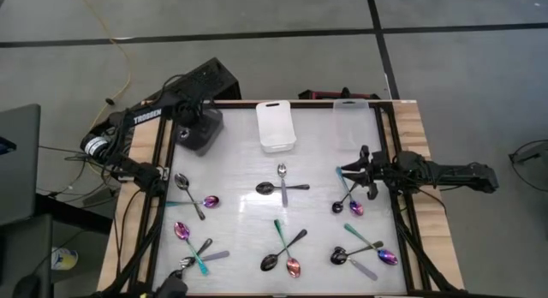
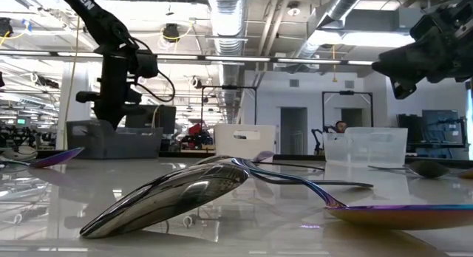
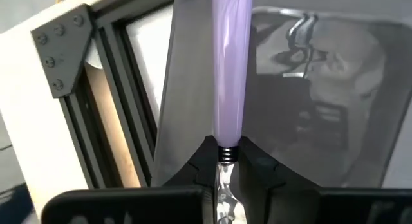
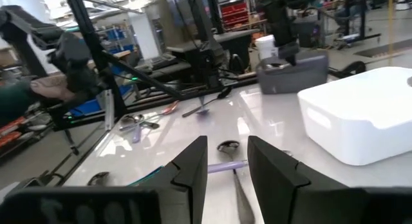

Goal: Sort silverware by color (type)
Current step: Put the purple spoon into the transparent black bin

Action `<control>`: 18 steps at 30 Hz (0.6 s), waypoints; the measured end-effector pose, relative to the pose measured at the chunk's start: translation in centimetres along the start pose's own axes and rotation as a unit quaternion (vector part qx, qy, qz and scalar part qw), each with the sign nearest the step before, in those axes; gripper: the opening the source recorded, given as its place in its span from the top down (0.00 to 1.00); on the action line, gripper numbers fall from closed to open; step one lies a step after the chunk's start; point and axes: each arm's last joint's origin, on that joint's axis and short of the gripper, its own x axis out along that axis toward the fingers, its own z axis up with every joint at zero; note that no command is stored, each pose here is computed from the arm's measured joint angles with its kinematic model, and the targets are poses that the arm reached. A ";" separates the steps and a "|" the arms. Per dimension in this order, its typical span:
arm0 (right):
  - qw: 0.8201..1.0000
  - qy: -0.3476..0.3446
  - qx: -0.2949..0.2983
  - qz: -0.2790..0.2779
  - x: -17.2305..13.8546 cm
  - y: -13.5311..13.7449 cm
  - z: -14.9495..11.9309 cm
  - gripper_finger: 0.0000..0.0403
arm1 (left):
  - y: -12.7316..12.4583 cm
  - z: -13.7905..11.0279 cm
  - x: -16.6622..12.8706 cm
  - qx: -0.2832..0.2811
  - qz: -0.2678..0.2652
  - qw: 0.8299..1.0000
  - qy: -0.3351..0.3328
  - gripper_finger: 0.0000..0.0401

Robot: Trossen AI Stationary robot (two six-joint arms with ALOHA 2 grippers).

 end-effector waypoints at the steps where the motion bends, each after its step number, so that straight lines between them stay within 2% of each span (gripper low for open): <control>1: 1.000 0.001 0.000 0.003 0.0 0.0 0.0 0.67 | 0.0 0.1 0.0 -0.009 0.001 1.000 -0.005 0.96; 8: 1.000 0.004 0.002 0.014 0.0 0.1 0.0 0.67 | -0.1 0.3 0.0 -0.065 -0.005 0.998 -0.013 0.96; 13: 1.000 0.004 0.002 0.017 0.0 0.1 0.0 0.67 | -1.5 -0.1 -0.4 -0.002 -0.074 0.997 0.002 0.95; 18: 1.000 0.004 0.001 0.017 0.0 0.1 0.0 0.67 | -3.0 -0.5 -1.0 0.059 -0.068 0.996 -0.016 0.95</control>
